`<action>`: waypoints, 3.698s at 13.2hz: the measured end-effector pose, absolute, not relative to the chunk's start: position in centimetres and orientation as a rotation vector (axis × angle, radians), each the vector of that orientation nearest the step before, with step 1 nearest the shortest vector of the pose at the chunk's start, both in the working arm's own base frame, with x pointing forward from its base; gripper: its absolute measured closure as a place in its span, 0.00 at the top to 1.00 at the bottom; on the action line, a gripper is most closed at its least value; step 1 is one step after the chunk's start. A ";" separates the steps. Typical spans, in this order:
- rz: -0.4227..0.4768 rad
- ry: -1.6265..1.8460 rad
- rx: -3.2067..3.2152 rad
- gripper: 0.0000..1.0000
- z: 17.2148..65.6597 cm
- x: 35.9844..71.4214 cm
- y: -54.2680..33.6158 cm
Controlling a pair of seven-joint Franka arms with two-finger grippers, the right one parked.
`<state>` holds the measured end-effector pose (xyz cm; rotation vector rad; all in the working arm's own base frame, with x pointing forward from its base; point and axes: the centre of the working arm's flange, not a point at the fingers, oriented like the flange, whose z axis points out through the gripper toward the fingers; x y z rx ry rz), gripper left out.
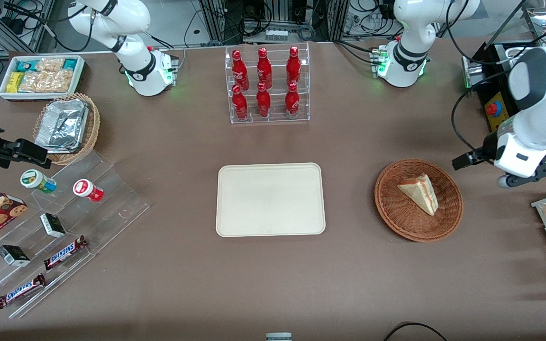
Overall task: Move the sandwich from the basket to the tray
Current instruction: 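Move the left gripper down over the wrapped sandwich in the wicker basket, then close the left gripper on the sandwich's edge and lift it, then carry the sandwich with the left gripper over the cream tray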
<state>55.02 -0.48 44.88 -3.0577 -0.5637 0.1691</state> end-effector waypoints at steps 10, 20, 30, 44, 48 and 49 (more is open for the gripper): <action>0.229 -0.793 -2.984 1.00 33.3 56.5 -4.1; 0.146 -0.904 -2.977 0.96 26.8 54.2 -4.0; 0.145 -0.979 -2.951 0.23 26.6 54.6 -4.2; 0.080 -0.257 -3.014 0.14 37.5 53.1 -29.3; 0.071 -0.019 -3.024 0.14 34.8 52.2 -37.1; 0.071 0.020 -3.030 0.14 33.4 52.2 -38.9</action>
